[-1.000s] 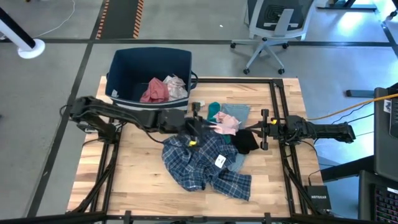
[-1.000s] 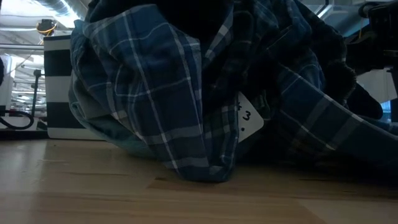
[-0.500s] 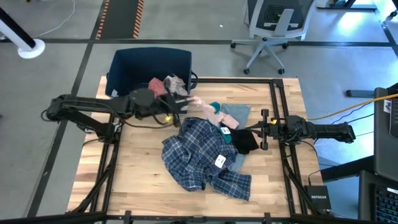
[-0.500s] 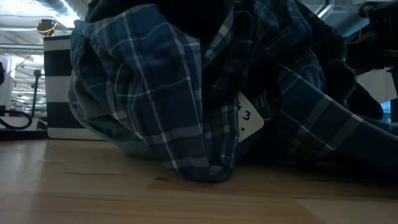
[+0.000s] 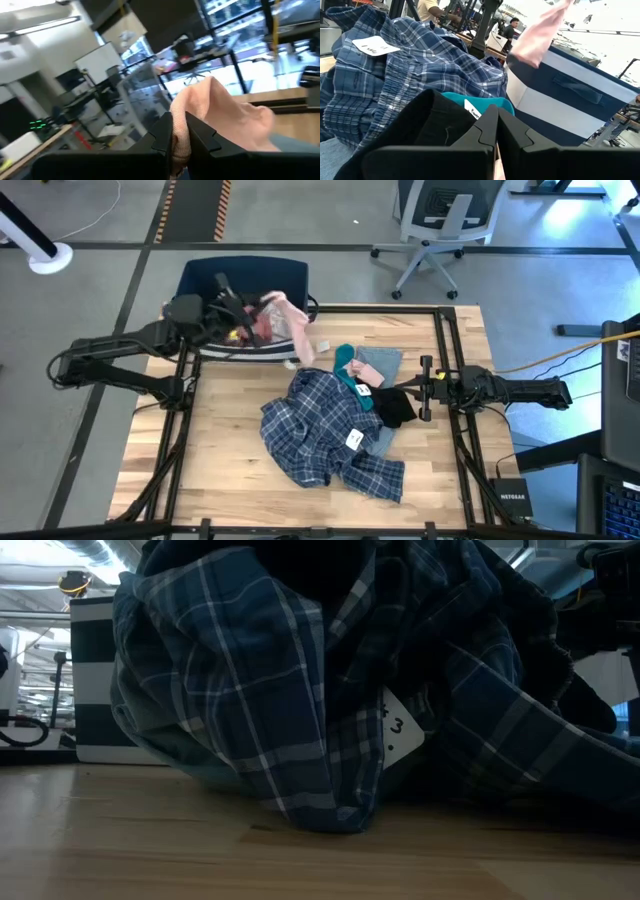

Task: Sort clothes
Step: Put the bottom light orange sock into the blue laundry bin

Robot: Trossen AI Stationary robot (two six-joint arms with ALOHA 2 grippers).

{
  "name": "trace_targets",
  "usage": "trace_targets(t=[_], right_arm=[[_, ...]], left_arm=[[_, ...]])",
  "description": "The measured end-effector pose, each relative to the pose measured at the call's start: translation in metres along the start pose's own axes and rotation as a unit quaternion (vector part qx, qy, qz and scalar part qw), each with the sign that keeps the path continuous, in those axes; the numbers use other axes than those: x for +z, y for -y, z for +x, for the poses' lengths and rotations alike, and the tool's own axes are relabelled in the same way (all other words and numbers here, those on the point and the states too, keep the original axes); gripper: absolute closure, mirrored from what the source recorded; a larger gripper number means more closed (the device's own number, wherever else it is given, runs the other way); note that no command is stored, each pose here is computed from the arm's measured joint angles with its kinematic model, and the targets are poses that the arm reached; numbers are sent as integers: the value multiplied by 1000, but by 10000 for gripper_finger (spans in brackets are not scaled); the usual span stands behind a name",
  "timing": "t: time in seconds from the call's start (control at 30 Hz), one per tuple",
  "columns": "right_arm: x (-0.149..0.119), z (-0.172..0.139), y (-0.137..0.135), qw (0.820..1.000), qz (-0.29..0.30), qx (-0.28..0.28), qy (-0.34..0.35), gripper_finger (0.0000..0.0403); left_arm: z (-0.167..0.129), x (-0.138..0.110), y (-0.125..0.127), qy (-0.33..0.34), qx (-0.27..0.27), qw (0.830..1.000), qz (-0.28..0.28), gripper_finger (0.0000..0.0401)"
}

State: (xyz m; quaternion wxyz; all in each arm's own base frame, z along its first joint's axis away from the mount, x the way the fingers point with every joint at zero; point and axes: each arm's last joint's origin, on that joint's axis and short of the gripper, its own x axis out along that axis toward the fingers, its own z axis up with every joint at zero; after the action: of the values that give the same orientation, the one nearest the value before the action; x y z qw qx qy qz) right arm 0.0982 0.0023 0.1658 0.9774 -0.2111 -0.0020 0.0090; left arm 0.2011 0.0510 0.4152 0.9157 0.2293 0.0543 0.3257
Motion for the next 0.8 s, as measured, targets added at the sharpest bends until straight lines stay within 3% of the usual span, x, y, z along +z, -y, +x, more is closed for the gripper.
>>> trace_targets(t=[0.23,0.47,0.8], right_arm=[[0,0,0,1000,0,0,0,386],[0,0,0,1000,0,0,0,386],[0,0,0,1000,0,0,0,386]], left_arm=[[-11,-4,-35,-22,99,994,31,375],[-9,-16,-60,-60,164,983,57,375],[-1,-48,-72,-178,176,967,45,375]])
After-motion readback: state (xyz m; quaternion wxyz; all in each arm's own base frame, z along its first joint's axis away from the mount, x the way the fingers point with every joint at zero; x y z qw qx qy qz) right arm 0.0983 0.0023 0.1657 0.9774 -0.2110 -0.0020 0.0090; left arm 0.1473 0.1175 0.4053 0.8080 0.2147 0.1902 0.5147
